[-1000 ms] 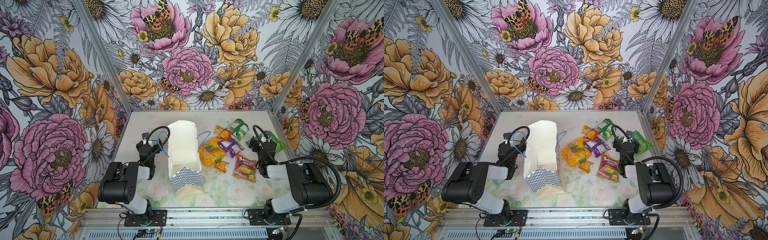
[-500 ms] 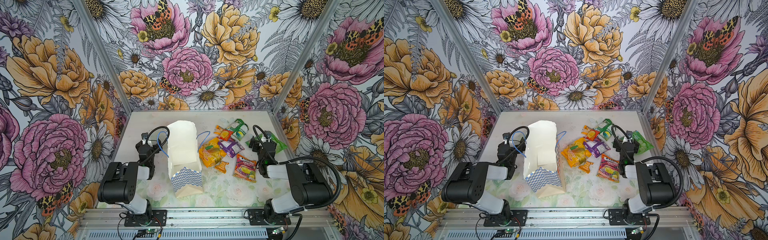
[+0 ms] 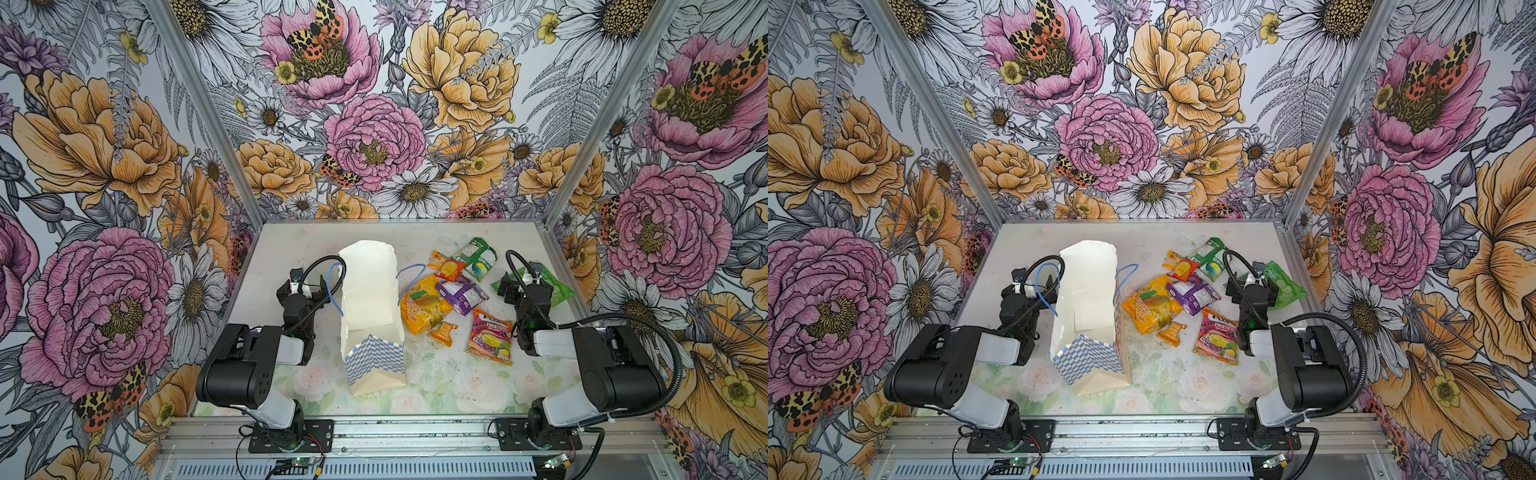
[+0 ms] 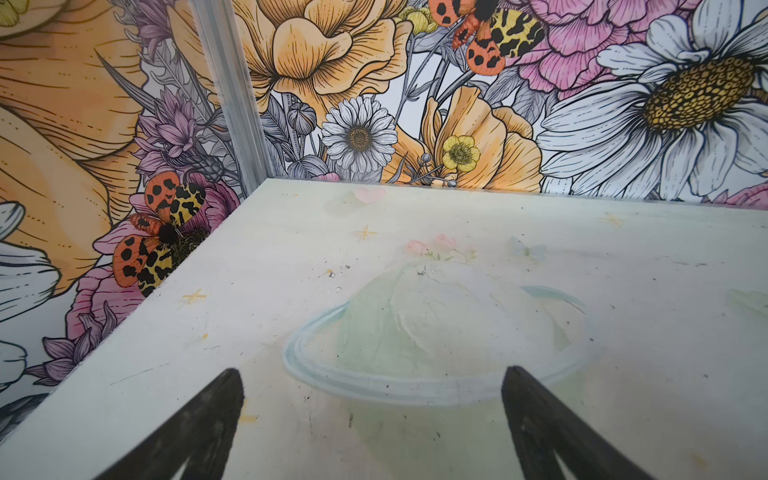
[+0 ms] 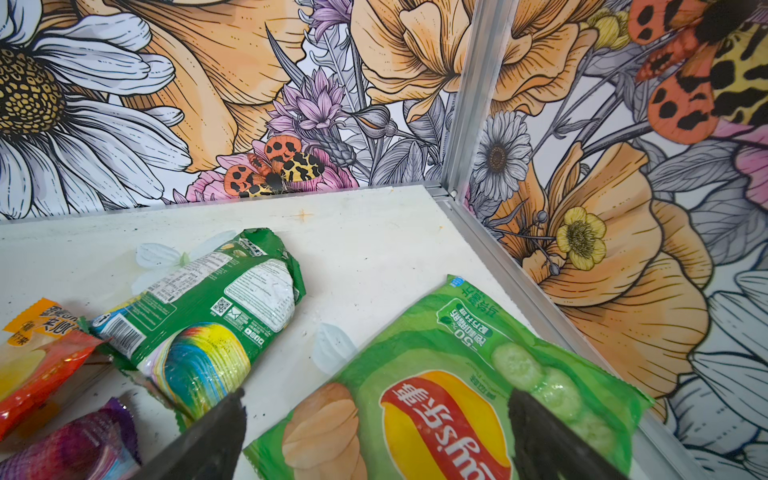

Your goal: Place the snacks into the paper bag

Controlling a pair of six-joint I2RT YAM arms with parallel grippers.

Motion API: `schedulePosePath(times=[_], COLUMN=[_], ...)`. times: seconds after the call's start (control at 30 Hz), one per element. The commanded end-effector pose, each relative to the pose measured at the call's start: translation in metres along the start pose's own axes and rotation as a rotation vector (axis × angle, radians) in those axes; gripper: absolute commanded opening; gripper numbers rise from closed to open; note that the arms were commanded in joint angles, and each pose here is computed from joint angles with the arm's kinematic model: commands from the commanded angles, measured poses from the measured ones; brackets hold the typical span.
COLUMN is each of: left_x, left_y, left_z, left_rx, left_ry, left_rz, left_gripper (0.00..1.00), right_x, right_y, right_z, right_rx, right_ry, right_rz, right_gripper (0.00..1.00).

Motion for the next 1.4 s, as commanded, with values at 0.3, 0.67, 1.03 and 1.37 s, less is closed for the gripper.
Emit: schedulePosePath(times=[0.3, 0.67, 1.03, 1.37], left_x=[0.006, 0.054, 0.168, 0.221], left_y=[-0.026, -0.014, -0.067, -0.148], left_z=[0.004, 0.056, 0.081, 0.083], left_rx=[0.074, 0.297, 0.248, -0.131], left_ry=[0.014, -0.210, -0.530, -0.580], left_rz=[-0.151, 0.138, 0.198, 0.081], left_gripper=[0.99, 0.99, 0.99, 0.99], right_x=[0.004, 0.054, 0.124, 0.149], right_y=[-0.017, -0.035, -0.082, -0.112], right_z=[0.010, 0.035, 0.034, 0.009], right_rx=[0.100, 0.168, 0.201, 0.276], right_ry=[-0.058, -0.025, 0.257, 0.597], right_rz=[-0.037, 0.071, 0.240, 0.354], right_gripper=[1.00, 1.00, 1.00, 1.00])
Point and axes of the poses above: each gripper's point midway between its finger pads, its own y axis out along the fingers, its own z axis along the line the jaws close on, x = y × z, the point moved 8 cm from there along -y, back along the fingers, and after that the axes turned 10 degrees about y, right-handed, at the moved point
